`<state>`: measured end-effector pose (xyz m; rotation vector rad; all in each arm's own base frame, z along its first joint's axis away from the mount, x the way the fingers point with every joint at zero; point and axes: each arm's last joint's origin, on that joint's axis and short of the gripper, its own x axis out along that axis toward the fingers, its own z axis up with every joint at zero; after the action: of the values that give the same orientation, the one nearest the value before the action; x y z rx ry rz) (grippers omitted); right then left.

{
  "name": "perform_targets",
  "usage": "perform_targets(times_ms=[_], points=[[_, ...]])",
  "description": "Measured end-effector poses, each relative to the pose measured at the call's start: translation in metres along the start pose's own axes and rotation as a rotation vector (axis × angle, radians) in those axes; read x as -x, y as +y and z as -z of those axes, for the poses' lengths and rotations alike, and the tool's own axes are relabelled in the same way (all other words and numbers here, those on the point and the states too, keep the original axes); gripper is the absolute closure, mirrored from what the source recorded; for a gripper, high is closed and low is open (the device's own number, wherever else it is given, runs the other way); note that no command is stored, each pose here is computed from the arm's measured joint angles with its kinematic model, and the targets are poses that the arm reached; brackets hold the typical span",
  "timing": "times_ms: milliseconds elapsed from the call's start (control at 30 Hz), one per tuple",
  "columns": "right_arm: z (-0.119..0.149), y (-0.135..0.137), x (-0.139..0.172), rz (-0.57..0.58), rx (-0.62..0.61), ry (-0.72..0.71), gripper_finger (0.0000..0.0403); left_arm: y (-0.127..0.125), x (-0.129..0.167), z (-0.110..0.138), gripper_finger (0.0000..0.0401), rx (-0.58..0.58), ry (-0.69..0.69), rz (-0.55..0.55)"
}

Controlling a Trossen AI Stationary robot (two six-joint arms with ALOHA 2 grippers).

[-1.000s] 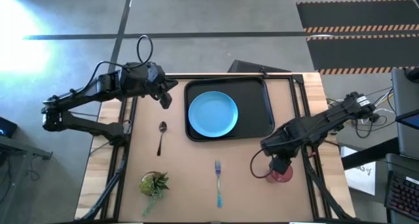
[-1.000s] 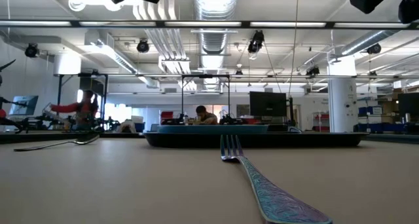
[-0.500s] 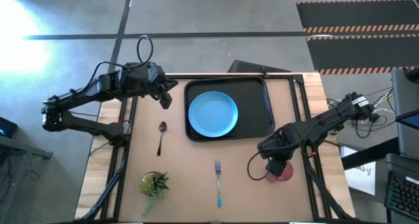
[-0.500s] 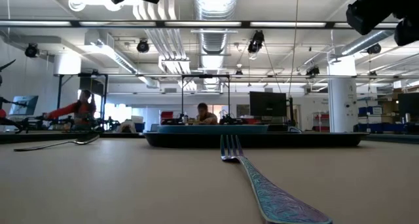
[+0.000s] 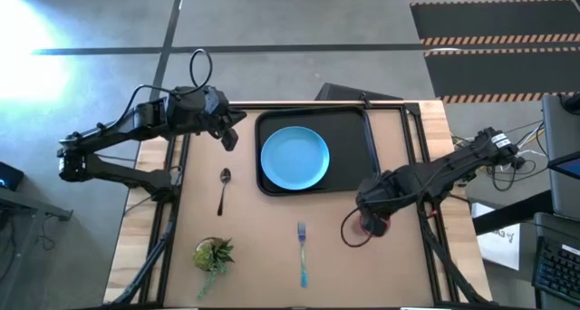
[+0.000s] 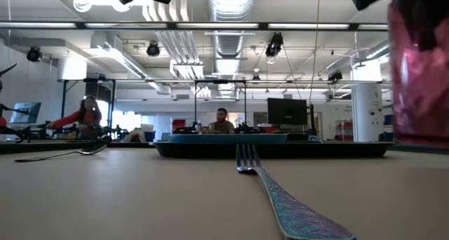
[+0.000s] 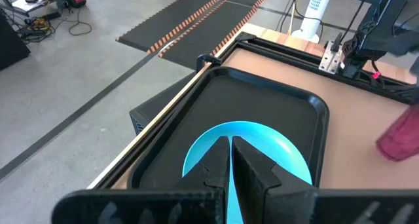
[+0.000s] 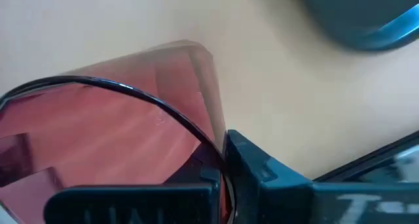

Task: Pick and place plate/cup/fork/spoon on tray
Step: Put the red cup on the top right of the blue plate on the black tray

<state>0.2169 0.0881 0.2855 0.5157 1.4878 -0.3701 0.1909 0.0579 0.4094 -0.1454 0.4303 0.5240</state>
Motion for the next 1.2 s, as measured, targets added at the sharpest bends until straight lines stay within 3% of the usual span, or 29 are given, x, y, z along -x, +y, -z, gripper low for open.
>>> perform_targets(times_ms=[367, 667, 933, 1200], points=[[-0.023, -0.027, 0.083, 0.205, -0.009, -0.35, 0.0394, 0.0, 0.0, 0.0, 0.0401, 0.0, 0.0, 0.0], [-0.065, -0.095, 0.137, 0.282, -0.026, -0.51, 0.0394, 0.0, 0.0, 0.001, 0.0401, -0.002, 0.005, -0.001], [-0.094, -0.157, 0.171, 0.158, -0.059, -0.674, 0.0394, 0.0, 0.0, 0.001, 0.0401, -0.002, 0.007, 0.001], [-0.114, -0.204, 0.155, 0.128, -0.112, -0.629, 0.0394, 0.0, 0.0, 0.001, 0.0401, -0.002, 0.009, 0.002]])
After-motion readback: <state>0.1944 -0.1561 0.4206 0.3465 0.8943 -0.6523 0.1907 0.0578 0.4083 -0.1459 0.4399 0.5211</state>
